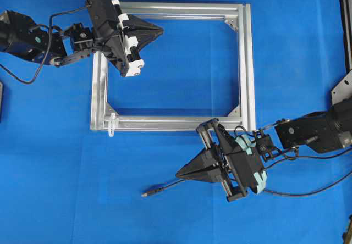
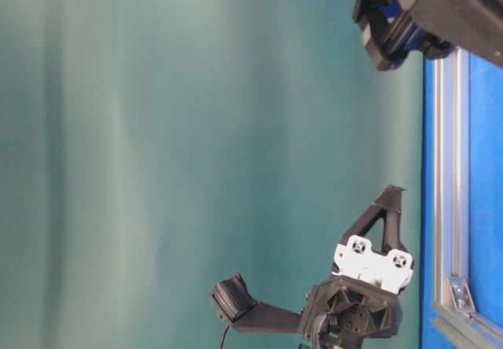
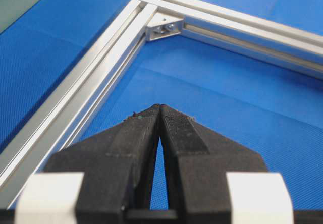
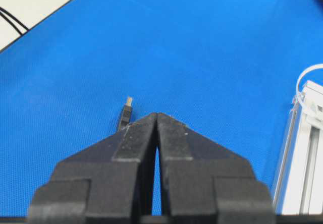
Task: Insert the wire through the string loop located on the left side.
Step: 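Open the right gripper above the black USB cable end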
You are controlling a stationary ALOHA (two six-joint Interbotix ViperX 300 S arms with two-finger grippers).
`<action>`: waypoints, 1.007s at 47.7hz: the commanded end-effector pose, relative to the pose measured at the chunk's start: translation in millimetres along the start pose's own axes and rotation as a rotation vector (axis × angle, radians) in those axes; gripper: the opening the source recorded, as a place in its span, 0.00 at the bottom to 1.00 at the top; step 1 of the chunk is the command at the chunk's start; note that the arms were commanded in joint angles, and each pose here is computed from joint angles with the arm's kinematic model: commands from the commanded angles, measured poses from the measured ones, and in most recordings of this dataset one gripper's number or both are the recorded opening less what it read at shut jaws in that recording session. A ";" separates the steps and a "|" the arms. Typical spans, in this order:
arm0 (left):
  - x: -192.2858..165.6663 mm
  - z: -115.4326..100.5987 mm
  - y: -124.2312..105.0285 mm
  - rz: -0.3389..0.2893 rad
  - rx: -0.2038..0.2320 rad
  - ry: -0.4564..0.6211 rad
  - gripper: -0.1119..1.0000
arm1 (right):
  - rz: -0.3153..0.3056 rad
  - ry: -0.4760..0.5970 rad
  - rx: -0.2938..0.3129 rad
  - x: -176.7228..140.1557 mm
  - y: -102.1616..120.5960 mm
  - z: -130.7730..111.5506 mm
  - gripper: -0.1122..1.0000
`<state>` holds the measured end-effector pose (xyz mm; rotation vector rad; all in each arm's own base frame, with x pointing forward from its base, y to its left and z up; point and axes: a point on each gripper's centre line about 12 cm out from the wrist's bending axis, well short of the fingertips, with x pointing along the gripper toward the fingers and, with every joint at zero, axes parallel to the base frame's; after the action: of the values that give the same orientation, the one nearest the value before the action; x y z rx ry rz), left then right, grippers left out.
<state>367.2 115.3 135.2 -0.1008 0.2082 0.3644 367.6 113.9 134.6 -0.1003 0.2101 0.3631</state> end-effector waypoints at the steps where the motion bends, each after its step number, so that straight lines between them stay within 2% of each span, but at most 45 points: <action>1: -0.6 14.0 -1.7 -0.014 0.029 -0.026 0.12 | 0.011 -0.053 0.000 0.2 4.8 20.0 0.11; 11: 0.5 16.3 -0.3 -0.011 0.029 -0.029 0.12 | 0.029 0.014 -0.011 8.0 10.1 21.1 0.08; 23: 0.8 16.1 -1.7 -0.015 0.032 -0.026 0.12 | 0.038 0.020 0.026 6.9 13.9 19.2 0.09; 26: 0.3 16.2 -1.6 -0.015 0.032 -0.026 0.12 | 0.038 0.022 0.043 7.1 14.0 18.7 0.16; 30: 0.4 17.0 -2.9 -0.018 0.032 -0.028 0.12 | 0.035 0.024 0.066 7.3 13.7 18.1 0.32; 37: -0.5 18.2 -3.5 -0.020 0.033 -0.031 0.12 | 0.036 0.015 0.086 9.6 14.1 13.5 0.73; 41: -1.1 19.0 -3.5 -0.020 0.032 -0.034 0.12 | 0.040 -0.002 0.087 12.2 15.1 11.4 0.91; 48: -1.4 18.4 -3.5 -0.020 0.032 -0.032 0.12 | 0.044 -0.017 0.093 16.0 16.7 6.5 0.87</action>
<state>366.7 113.8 135.6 -0.0751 0.2357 0.3467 372.6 131.8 127.4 -0.0132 0.2583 0.3916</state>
